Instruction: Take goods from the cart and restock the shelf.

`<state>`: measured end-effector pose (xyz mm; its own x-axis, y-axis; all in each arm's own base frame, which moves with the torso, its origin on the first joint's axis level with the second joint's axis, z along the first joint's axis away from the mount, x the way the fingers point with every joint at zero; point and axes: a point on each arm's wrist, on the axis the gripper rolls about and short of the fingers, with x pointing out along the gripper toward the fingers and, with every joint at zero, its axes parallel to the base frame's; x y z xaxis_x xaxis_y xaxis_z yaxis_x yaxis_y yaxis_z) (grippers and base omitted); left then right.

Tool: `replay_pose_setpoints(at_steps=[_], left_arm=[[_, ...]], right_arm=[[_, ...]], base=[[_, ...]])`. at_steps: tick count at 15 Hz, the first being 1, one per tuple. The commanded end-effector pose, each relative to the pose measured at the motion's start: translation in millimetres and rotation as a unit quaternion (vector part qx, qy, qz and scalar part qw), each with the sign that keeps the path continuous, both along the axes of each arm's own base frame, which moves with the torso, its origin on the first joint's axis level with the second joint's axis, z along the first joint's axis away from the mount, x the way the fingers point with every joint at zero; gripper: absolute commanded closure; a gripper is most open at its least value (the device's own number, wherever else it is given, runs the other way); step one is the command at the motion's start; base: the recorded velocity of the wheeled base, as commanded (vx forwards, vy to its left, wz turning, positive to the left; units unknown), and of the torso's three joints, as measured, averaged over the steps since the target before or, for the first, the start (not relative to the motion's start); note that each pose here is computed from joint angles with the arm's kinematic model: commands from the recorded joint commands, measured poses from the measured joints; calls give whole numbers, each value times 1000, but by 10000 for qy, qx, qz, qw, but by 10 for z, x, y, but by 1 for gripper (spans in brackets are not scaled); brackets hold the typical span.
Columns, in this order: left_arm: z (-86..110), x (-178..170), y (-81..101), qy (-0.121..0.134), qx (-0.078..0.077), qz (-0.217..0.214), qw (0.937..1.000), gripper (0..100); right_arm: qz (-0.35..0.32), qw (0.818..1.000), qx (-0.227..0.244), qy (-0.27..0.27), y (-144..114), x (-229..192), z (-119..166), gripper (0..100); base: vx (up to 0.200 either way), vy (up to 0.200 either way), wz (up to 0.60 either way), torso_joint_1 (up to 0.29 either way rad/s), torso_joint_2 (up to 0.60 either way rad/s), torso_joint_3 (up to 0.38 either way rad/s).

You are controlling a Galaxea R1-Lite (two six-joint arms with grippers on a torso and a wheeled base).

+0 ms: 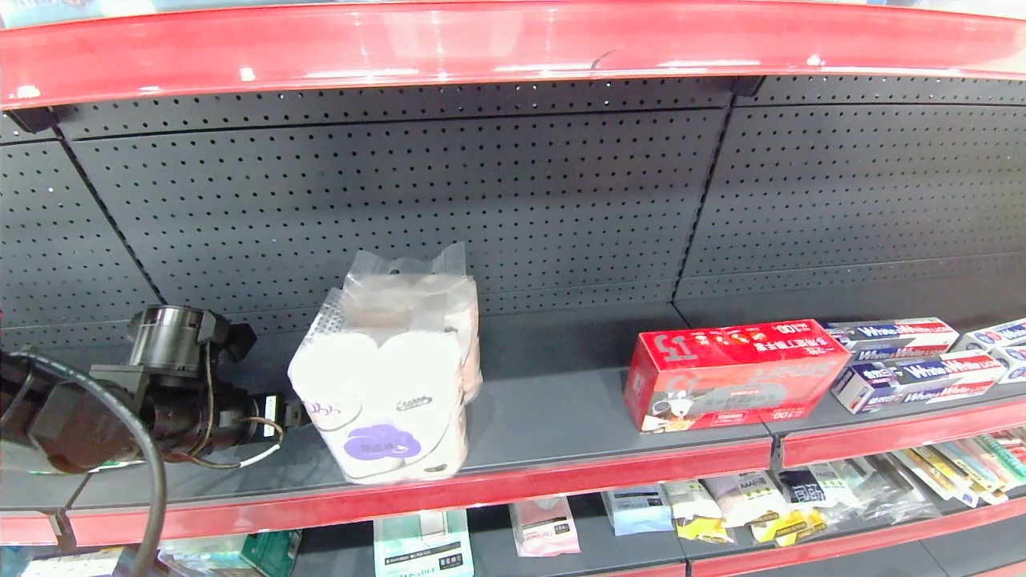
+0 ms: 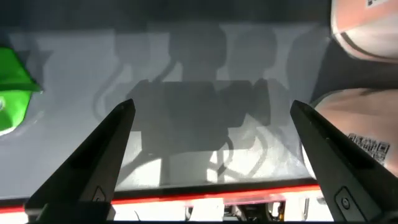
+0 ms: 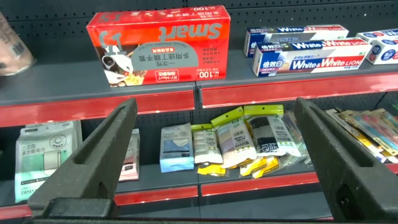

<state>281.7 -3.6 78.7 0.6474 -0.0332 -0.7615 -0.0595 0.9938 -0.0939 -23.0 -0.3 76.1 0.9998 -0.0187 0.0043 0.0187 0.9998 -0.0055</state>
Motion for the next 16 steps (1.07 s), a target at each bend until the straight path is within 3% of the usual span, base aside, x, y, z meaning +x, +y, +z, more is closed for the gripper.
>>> replay_pose_setpoints(at_steps=[1, 16], left_arm=[[-35, 18, -39, 57, 0, -67, 10000, 0], [-126, 36, -188, 137, -54, -369, 9992, 0]], right_arm=[[2, 10000, -3, 6, 0, 1, 0, 0], [2, 10000, -3, 6, 0, 1, 0, 0]], base=[[0, 0, 0, 0, 0, 0], [0, 0, 0, 0, 0, 0]])
